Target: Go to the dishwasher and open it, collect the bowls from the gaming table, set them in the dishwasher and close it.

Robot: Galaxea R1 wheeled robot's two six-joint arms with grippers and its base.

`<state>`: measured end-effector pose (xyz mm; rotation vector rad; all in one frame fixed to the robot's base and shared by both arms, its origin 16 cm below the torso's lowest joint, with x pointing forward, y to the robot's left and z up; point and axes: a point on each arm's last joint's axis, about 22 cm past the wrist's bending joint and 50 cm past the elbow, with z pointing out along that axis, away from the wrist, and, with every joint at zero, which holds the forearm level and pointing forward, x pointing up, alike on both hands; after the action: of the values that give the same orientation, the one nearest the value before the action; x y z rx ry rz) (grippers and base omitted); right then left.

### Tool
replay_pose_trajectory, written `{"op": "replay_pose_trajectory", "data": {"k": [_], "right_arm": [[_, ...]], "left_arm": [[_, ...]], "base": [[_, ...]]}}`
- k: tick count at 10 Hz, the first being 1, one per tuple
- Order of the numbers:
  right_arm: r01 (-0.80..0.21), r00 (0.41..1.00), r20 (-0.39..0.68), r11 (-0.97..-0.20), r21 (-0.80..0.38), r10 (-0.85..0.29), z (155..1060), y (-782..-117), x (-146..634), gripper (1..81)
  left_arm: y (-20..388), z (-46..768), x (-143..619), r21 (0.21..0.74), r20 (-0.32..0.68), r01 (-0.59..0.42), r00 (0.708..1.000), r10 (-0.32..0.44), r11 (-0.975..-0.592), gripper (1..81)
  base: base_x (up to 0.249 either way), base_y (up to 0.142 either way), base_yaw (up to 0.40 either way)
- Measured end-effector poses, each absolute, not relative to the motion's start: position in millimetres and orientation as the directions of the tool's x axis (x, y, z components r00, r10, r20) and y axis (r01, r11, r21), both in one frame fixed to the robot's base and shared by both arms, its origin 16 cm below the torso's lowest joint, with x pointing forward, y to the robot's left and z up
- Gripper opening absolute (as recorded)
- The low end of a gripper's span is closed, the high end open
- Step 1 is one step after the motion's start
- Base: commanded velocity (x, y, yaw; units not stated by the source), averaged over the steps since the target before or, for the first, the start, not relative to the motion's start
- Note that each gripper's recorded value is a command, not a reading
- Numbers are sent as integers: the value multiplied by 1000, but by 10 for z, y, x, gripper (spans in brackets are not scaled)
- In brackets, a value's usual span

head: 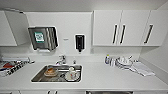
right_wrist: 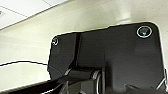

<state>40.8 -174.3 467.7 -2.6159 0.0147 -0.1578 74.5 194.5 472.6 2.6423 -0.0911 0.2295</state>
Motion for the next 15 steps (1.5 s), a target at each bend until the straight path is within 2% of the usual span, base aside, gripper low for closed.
{"op": "replay_pose_trajectory", "data": {"k": [6,8,12,15], "right_arm": [[6,994,95,-869,-495,-47,4662,-1752,314,811],[3,995,91,-867,-498,-49,4675,-1765,309,811],[5,995,85,-831,-556,-50,4920,-1720,327,811],[11,995,90,-805,-593,-52,5185,-1832,386,811]], "left_arm": [[1942,4720,689,462,172,-102,985,-24,-881,811],[2061,4742,685,456,172,-102,985,-25,-884,811],[1981,5000,651,521,176,-112,984,-22,-846,811],[2327,5204,710,518,209,-114,978,-3,-848,811]], "base": [[0,0,0],[0,0,0],[0,0,0],[0,0,0]]}}
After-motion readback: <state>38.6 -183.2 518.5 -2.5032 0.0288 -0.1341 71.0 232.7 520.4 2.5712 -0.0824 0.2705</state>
